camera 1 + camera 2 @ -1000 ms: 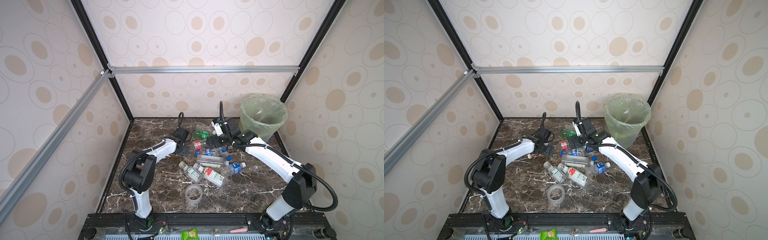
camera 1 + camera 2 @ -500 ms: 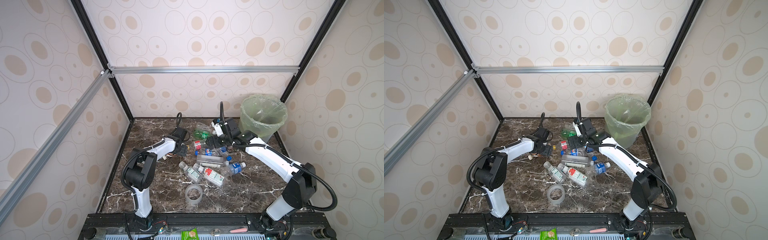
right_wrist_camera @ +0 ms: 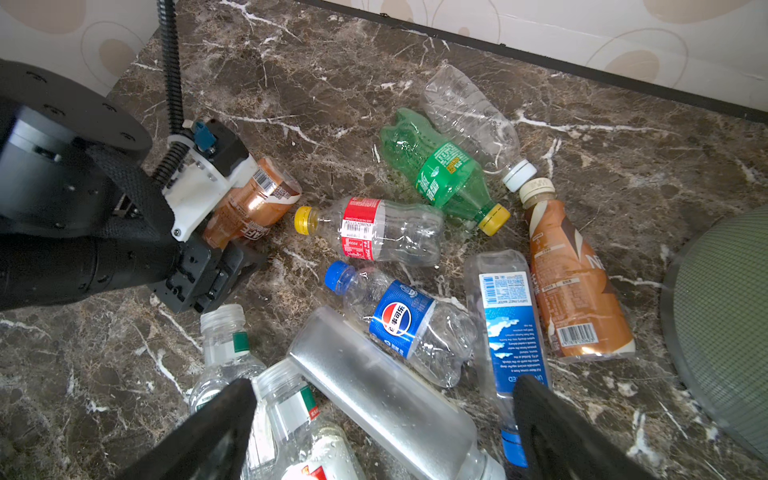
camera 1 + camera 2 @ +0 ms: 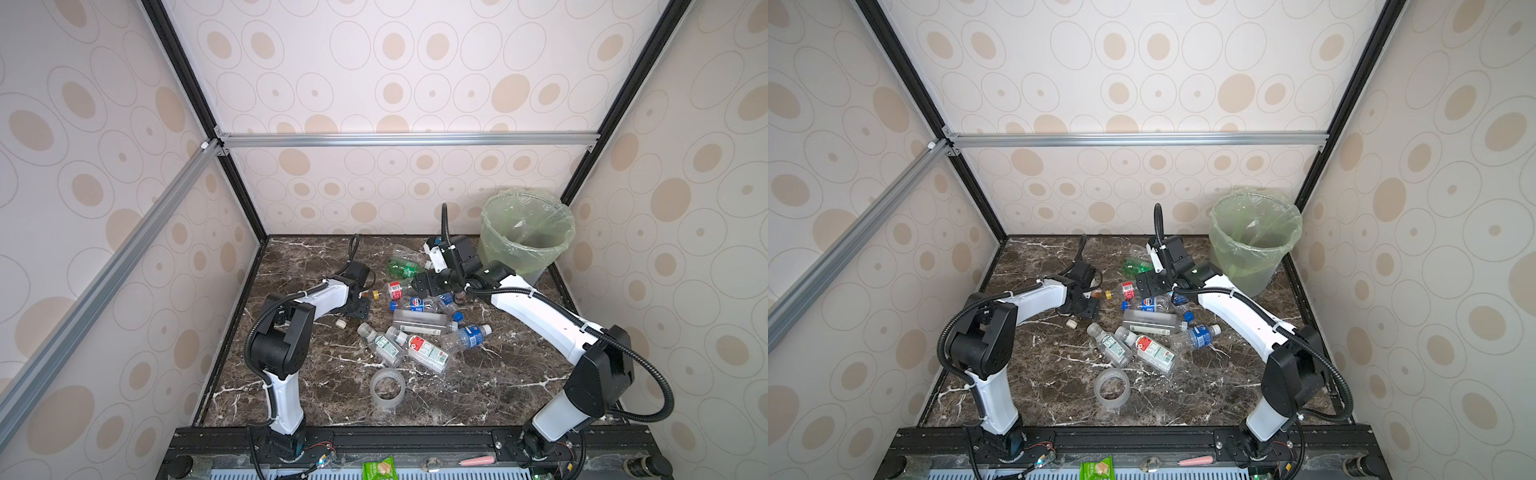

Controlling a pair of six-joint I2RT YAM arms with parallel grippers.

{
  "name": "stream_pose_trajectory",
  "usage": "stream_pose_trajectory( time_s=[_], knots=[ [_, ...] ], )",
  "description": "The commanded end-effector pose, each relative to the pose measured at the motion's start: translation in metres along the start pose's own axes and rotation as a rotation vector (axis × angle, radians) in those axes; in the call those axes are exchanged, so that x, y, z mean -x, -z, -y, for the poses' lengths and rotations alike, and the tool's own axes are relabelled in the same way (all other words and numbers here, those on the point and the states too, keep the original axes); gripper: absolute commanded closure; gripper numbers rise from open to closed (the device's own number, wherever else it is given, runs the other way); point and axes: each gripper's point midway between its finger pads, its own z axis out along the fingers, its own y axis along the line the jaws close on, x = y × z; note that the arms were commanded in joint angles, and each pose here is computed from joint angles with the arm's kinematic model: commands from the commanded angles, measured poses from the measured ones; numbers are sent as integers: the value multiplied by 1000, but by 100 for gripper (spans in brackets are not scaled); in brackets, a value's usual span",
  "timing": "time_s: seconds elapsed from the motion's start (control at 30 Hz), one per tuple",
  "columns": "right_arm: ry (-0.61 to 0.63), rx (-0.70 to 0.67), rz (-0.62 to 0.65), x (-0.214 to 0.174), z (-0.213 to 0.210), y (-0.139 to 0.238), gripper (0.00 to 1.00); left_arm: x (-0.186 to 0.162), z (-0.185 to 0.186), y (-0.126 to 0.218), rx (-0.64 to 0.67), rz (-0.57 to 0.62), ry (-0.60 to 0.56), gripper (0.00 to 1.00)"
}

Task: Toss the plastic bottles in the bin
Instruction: 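Grasp the brown Nescafe coffee bottle with the left gripper and lift it, then hand the coffee bottle from the left gripper to the right gripper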

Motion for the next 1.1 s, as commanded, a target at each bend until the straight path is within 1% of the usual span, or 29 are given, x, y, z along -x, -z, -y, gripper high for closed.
stream_pose_trajectory(
  time_s=[0.0, 0.1, 0.17, 0.23, 0.3, 0.33, 0.4, 0.47, 0.53, 0.6, 0.67, 0.77, 0.87, 0.97, 1.07],
  knots=[
    [-12, 4, 14, 2, 1, 5, 0, 3, -3, 10, -48, 38, 61, 28],
    [-14, 9, 6, 0, 0, 4, 0, -2, -4, 8, -87, 32, 107, 34],
    [-15, 11, 9, 1, 0, 5, 0, -5, -3, 8, -102, 39, 122, 37],
    [-16, 11, 10, 1, 0, 5, 0, -9, -1, 9, -110, 42, 132, 41],
    [-16, 9, 9, 1, 1, 5, 0, -12, -2, 8, -111, 39, 133, 52],
    [-16, 7, 11, 1, 1, 5, 0, -14, -2, 7, -110, 37, 137, 55],
    [-16, 8, 9, 1, 1, 4, 0, -16, -1, 9, -118, 40, 144, 55],
    [-20, 12, 5, 0, 0, 3, 0, -18, 0, 12, -132, 55, 153, 59],
    [-30, 24, 1, -1, -2, 1, 0, -18, 1, 19, -144, 79, 157, 66],
    [-45, 45, -4, 0, -6, 1, 0, -15, 1, 26, -154, 106, 160, 69],
    [-71, 68, -12, 2, -10, 0, 0, -10, 0, 37, -161, 146, 164, 72],
    [-116, 109, -7, 7, -17, 2, 0, 4, 0, 58, -186, 233, 171, 72],
    [-203, 180, 15, 15, -22, 4, 0, 22, 1, 83, -221, 338, 167, 72],
    [-285, 255, 53, 28, -27, 11, 0, 41, 9, 114, -285, 445, 143, 72],
    [-307, 287, 113, 47, -32, 25, 0, 58, 17, 144, -346, 554, 126, 71]
  ],
)
